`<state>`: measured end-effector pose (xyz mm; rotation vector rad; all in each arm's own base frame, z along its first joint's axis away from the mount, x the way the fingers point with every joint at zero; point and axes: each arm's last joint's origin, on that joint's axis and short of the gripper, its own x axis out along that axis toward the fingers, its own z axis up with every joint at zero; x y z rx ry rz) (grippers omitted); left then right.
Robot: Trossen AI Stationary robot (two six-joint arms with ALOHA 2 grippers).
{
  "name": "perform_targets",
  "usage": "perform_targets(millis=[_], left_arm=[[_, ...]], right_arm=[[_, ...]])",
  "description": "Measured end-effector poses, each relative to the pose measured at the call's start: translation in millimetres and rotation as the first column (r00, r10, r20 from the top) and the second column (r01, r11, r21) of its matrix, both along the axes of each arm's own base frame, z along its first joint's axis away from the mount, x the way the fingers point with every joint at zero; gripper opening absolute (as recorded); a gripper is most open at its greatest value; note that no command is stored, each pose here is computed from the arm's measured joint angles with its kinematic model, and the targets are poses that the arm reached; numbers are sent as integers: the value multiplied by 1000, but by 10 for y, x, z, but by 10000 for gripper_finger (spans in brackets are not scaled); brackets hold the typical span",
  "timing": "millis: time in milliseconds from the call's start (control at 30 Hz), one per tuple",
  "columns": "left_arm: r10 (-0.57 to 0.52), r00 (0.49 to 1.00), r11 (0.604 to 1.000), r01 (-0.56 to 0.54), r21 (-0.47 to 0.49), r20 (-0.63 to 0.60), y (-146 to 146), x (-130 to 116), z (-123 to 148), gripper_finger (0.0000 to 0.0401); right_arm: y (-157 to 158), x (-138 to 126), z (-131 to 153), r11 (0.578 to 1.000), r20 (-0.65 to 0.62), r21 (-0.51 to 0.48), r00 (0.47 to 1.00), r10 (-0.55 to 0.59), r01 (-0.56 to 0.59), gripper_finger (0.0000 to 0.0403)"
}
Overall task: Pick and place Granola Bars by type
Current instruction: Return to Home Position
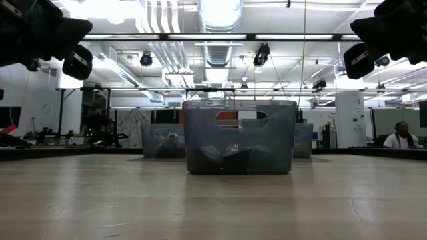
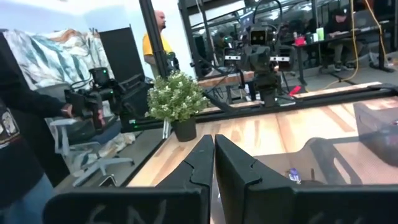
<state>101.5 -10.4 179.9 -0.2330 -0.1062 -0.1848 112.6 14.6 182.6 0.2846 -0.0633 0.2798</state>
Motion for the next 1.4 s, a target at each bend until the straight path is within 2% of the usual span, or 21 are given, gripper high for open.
perform_targets(millis=[133, 333, 667, 933, 1400], left_arm=[[0, 1000, 1000, 0, 0, -6, 0, -4, -5, 0], [-3, 1000, 1000, 3, -18, -30, 0, -3, -25, 0], [-21, 999, 1000, 21, -21, -43, -4, -17, -36, 0], [-18, 996, 1000, 18, -2, -89, -4, -16, -83, 0], [-2, 990, 1000, 3, 10, -141, 2, -19, -139, 0]], right_arm=[[-7, 1, -6, 1000, -4, 0, 1000, -24, 24, 8], [-28, 9, -72, 995, -75, 7, 992, -98, 99, 8], [-45, -80, 9, 991, 25, -13, 991, -135, 135, 8], [-56, -184, 45, 982, 112, -95, 982, -151, 162, 8], [-62, -178, 20, 973, 118, -128, 977, -175, 190, 8]])
